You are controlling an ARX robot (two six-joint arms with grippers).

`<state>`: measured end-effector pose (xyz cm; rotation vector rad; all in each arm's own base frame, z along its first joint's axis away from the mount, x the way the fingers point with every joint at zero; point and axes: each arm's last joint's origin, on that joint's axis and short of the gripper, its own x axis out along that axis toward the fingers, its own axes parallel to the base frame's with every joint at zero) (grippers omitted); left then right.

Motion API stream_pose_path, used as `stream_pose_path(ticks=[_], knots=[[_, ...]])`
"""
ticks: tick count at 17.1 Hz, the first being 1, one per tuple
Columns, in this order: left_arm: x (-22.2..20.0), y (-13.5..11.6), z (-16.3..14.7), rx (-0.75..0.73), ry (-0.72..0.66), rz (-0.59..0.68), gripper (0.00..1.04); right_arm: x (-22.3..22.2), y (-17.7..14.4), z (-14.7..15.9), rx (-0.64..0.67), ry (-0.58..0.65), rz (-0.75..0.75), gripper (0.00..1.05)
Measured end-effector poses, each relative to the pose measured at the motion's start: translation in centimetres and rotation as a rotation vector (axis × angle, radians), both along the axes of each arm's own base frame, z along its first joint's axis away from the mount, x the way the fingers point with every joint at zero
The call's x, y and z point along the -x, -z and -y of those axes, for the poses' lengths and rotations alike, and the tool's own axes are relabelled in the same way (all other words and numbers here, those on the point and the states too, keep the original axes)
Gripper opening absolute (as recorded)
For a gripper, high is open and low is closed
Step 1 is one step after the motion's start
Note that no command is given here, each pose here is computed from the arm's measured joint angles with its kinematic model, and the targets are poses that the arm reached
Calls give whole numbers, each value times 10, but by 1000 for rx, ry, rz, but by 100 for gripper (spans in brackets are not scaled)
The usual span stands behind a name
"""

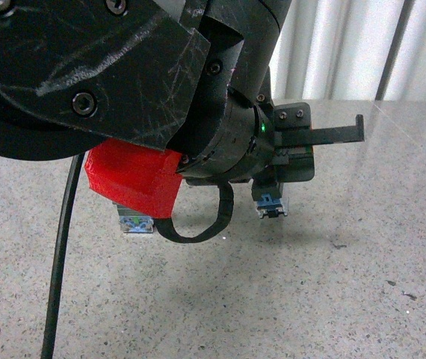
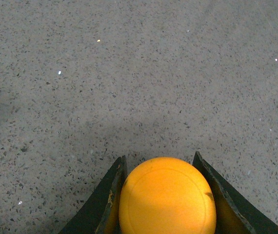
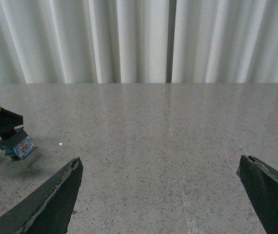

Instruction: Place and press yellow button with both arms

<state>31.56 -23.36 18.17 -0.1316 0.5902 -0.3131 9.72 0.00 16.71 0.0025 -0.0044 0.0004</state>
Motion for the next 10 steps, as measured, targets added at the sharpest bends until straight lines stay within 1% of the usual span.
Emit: stream_pose_path(ticks=[4,5,6,7,8,9,10], knots=[[2,2,1,-29,17,-13,34,0,0,0,0,0,0,98],[2,2,1,-32,17,-12,37,0,0,0,0,0,0,98],[2,2,1,-35,19,-11,43,0,0,0,0,0,0,98],[2,2,1,-37,19,-11,51,0,0,0,0,0,0,98],[3,2,1,-40,21,-11,63,0,0,0,0,0,0,98],[-5,2,13,-24,5,41,90,0,0,0,0,2,0,98],[-14,8,23,-23,16,52,98,0,0,0,0,2,-1,98]])
